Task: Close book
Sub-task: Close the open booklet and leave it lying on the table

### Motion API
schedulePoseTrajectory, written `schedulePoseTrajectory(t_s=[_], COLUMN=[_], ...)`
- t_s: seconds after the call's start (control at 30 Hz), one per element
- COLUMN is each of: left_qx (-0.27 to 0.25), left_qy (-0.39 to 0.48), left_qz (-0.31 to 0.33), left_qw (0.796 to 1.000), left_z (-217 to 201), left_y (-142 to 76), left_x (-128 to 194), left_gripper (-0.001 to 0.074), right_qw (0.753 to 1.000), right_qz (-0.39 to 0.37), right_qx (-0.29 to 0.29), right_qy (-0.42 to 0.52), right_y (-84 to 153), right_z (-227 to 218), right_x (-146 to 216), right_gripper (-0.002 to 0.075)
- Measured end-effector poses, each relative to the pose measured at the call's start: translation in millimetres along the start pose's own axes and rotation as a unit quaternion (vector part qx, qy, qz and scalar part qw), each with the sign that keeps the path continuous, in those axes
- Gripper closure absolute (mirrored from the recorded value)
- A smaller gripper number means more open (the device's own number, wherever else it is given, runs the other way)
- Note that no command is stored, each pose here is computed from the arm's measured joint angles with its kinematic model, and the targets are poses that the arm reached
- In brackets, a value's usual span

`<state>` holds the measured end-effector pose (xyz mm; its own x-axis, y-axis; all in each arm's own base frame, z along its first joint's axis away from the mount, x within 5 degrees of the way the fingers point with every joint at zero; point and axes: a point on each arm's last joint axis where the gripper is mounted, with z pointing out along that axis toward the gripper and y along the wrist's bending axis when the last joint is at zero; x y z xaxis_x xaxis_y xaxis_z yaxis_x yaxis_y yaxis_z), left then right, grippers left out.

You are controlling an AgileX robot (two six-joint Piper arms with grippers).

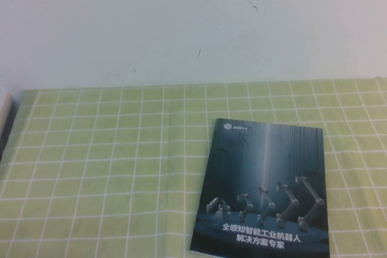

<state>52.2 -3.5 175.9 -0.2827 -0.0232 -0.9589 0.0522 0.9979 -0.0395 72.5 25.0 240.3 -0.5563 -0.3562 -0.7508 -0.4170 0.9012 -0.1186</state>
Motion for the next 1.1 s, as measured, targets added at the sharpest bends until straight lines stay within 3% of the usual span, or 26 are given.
schedulePoseTrajectory(t_s=[0.77, 0.9, 1.1], left_qx=[0.001, 0.001, 0.001], left_qy=[0.0, 0.0, 0.0], left_qz=[0.0, 0.0, 0.0], left_qw=[1.0, 1.0, 1.0], left_z=[0.0, 0.0, 0.0], left_y=[-0.3, -0.3, -0.3], left_x=[0.0, 0.0, 0.0], left_gripper=[0.0738, 0.0738, 0.0738], right_qw=[1.0, 0.995, 0.987], right_qz=[-0.008, -0.058, -0.017], right_qx=[0.004, 0.053, 0.118], right_qy=[-0.021, -0.066, -0.111], right_y=[1.1, -3.2, -5.0], right_z=[2.7, 8.6, 12.2], right_x=[7.8, 22.7, 53.1], right_gripper=[0.0729, 0.0729, 0.0729])
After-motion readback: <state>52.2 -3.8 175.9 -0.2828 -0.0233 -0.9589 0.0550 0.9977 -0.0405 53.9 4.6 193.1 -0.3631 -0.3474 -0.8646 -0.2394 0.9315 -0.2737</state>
